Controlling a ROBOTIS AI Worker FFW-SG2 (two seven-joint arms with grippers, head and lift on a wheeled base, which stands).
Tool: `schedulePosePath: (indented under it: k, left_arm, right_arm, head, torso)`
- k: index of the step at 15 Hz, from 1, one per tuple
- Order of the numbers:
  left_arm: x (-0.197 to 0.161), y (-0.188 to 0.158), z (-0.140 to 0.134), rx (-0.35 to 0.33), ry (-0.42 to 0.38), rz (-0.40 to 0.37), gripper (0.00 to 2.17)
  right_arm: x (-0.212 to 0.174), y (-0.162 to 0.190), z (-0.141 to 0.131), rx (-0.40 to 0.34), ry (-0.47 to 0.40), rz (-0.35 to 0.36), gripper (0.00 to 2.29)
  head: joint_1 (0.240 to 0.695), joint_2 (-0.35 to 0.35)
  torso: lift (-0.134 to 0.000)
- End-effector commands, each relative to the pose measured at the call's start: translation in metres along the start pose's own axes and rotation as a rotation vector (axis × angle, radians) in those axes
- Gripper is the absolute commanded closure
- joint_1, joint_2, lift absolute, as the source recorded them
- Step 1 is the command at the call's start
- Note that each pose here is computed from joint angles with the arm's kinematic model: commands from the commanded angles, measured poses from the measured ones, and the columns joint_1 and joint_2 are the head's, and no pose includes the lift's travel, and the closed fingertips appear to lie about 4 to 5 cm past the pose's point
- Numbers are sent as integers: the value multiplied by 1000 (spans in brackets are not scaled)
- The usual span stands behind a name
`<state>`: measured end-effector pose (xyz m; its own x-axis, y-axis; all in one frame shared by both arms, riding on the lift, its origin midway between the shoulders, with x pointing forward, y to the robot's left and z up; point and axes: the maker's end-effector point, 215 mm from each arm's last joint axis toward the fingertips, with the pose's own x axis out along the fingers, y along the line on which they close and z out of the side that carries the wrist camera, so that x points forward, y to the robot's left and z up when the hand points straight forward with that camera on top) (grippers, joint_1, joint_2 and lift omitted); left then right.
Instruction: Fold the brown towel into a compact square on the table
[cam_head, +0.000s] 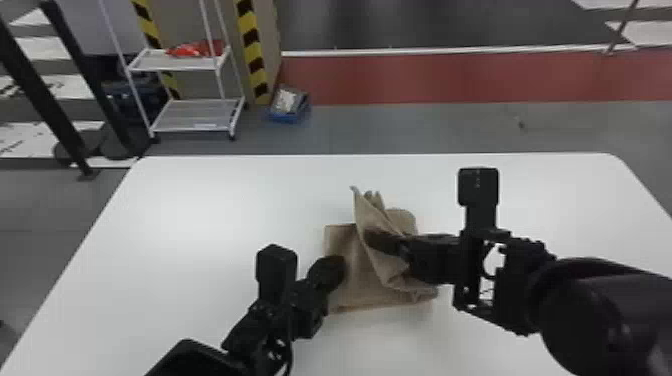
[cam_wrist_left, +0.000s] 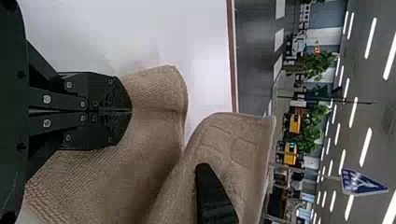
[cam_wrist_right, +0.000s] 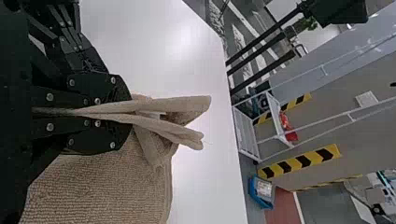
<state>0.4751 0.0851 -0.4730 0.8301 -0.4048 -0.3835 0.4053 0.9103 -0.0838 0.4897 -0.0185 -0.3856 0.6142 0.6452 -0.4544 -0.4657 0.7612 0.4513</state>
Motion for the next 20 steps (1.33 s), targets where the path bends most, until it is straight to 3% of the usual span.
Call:
schedulePosePath:
  k: [1, 2, 5, 6, 7, 8, 12, 14, 17, 20]
  left_arm:
    - [0, 0, 1, 0, -4, 0, 2138]
    - [0, 2, 1, 1, -3, 3, 2138]
    - [0, 6, 0, -1, -1, 8, 2138]
    - [0, 6, -1, -1, 0, 8, 2135]
    - [0, 5, 0, -2, -2, 6, 2135]
    - [0, 5, 0, 0, -6, 4, 2135]
    - [4, 10, 2, 0, -6, 8, 2135]
    - [4, 10, 1, -1, -4, 8, 2135]
    - [5, 12, 3, -2, -8, 10, 2135]
    - [5, 11, 9, -9, -34, 9, 2128]
  right_arm:
    - [8, 3, -6, -22, 11, -9, 1588]
    - [9, -2, -6, -33, 8, -28, 1416]
    - [11, -2, -8, -24, 9, -25, 1359]
    - [12, -1, -11, -14, 11, -14, 940]
    - [12, 3, -10, 1, 1, 10, 225]
    - [11, 8, -9, 25, -18, 38, -2]
    - [-17, 17, 10, 80, -101, 85, 39]
    - [-41, 6, 21, 75, -152, 53, 46]
    - [-72, -24, 16, 104, -188, 0, 46]
    - [-101, -46, 8, 124, -250, 3, 100]
  head:
    - [695, 75]
    - [695, 78]
    - [695, 84]
    - [695, 86]
    - [695, 87]
    - [695, 92]
    - [695, 99]
    - [695, 88]
    - [695, 58]
    - [695, 9]
  torso:
    - [-123]
    - [-123]
    - [-123]
    - [-123]
    - [-123]
    - [-123]
    - [-123]
    - [-123]
    - [-123]
    - [-123]
